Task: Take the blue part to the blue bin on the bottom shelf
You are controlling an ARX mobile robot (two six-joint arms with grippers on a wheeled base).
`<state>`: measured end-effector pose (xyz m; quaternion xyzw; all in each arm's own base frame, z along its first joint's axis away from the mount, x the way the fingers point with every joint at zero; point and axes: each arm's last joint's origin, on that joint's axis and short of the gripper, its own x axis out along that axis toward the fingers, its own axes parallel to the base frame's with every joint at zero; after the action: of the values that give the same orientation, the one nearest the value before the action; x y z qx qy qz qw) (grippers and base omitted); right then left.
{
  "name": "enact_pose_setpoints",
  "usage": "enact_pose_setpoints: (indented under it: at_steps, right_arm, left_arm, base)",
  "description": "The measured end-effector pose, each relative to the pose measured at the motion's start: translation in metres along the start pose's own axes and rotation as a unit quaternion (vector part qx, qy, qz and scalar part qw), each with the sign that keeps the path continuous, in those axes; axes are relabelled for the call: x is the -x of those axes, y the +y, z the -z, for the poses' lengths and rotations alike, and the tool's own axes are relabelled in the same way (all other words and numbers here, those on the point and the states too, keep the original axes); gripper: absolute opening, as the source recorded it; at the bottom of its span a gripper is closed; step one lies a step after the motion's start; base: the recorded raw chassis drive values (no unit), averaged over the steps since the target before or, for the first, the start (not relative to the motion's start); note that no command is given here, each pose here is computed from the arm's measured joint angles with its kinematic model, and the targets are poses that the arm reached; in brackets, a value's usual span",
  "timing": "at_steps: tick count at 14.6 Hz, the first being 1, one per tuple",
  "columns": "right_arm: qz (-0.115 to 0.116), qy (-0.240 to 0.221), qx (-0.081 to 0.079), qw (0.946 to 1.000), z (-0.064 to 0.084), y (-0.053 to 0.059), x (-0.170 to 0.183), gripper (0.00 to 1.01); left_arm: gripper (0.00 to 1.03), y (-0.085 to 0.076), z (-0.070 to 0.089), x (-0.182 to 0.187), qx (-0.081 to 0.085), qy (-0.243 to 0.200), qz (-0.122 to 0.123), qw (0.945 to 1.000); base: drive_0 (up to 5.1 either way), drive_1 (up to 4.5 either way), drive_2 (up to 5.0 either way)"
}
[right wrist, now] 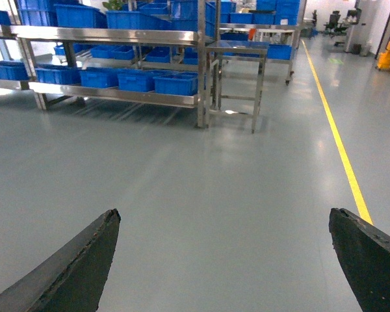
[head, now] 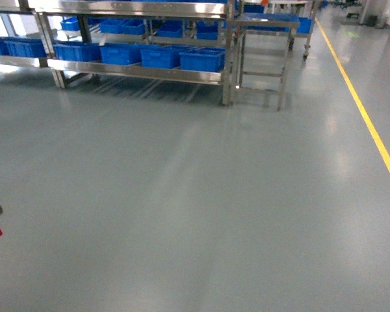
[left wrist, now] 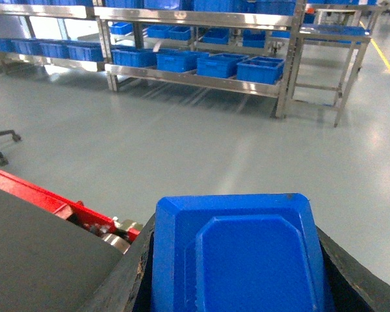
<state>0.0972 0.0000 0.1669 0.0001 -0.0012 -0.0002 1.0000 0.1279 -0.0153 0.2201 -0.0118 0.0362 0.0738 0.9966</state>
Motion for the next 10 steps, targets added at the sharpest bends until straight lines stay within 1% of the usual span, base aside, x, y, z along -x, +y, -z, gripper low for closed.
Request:
enact_pose_setpoints:
  at_steps: [10]
  right_arm:
    - [0.000,0.000,0.000,1.0000,0.0000,0.0000,0.0000,0.98]
  left_arm:
    - [0.44,0.0000,0.0000,0.0000,0.000,0.000,0.000,1.0000]
  base:
    - [-2.0,-1.98,-2.0]
